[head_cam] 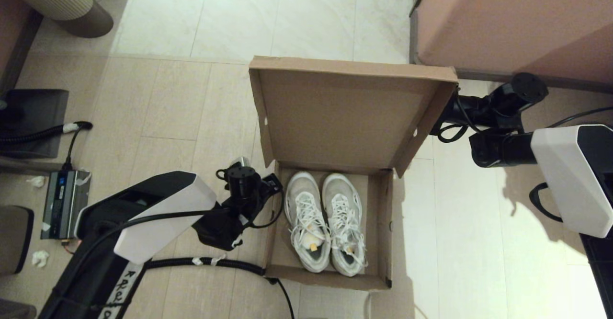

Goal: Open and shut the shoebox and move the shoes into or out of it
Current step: Close the shoe box

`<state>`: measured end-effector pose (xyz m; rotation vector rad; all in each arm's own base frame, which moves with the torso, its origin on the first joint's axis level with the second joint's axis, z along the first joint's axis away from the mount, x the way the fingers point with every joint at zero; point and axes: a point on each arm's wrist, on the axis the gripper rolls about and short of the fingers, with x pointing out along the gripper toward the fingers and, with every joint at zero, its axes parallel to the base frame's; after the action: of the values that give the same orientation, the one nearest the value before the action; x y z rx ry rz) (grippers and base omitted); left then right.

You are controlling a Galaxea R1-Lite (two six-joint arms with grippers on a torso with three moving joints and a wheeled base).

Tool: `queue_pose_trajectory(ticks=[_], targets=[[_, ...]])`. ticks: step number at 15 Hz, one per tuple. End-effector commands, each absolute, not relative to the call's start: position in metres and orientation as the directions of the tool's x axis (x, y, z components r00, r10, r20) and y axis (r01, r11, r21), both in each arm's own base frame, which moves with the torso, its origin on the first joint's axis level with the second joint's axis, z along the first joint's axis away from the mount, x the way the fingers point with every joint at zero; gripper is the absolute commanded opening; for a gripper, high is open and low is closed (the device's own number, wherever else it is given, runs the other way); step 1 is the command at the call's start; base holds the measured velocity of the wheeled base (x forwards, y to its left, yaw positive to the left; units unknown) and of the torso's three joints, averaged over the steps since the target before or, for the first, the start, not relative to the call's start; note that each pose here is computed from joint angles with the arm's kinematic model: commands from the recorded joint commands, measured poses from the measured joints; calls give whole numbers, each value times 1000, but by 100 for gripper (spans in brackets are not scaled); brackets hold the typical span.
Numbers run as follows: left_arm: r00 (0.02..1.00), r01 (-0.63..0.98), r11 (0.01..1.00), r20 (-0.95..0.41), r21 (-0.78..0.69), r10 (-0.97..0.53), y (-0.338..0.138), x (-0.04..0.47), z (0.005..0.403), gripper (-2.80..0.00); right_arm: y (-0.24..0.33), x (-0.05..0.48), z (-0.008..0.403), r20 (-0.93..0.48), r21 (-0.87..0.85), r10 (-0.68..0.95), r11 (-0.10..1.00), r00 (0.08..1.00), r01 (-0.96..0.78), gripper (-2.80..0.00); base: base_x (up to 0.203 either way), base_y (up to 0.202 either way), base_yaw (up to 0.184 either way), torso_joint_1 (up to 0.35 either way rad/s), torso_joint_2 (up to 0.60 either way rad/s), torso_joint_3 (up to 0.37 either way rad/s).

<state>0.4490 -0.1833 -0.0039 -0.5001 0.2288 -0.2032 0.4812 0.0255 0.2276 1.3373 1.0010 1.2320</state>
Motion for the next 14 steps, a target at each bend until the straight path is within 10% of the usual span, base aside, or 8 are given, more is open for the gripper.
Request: queue_pose_trajectory(ticks=[1, 14], targets=[[956, 138, 856, -159, -499, -247, -183, 449, -2, -280, 28, 476, 236, 135, 990, 985, -130, 112, -54, -280, 0, 0, 0, 0, 0, 0], [965, 191, 837, -61, -513, -257, -168, 408, 93, -280, 51, 430, 260, 55, 998, 998, -55, -11, 14, -280, 0, 0, 0, 0, 0, 0]])
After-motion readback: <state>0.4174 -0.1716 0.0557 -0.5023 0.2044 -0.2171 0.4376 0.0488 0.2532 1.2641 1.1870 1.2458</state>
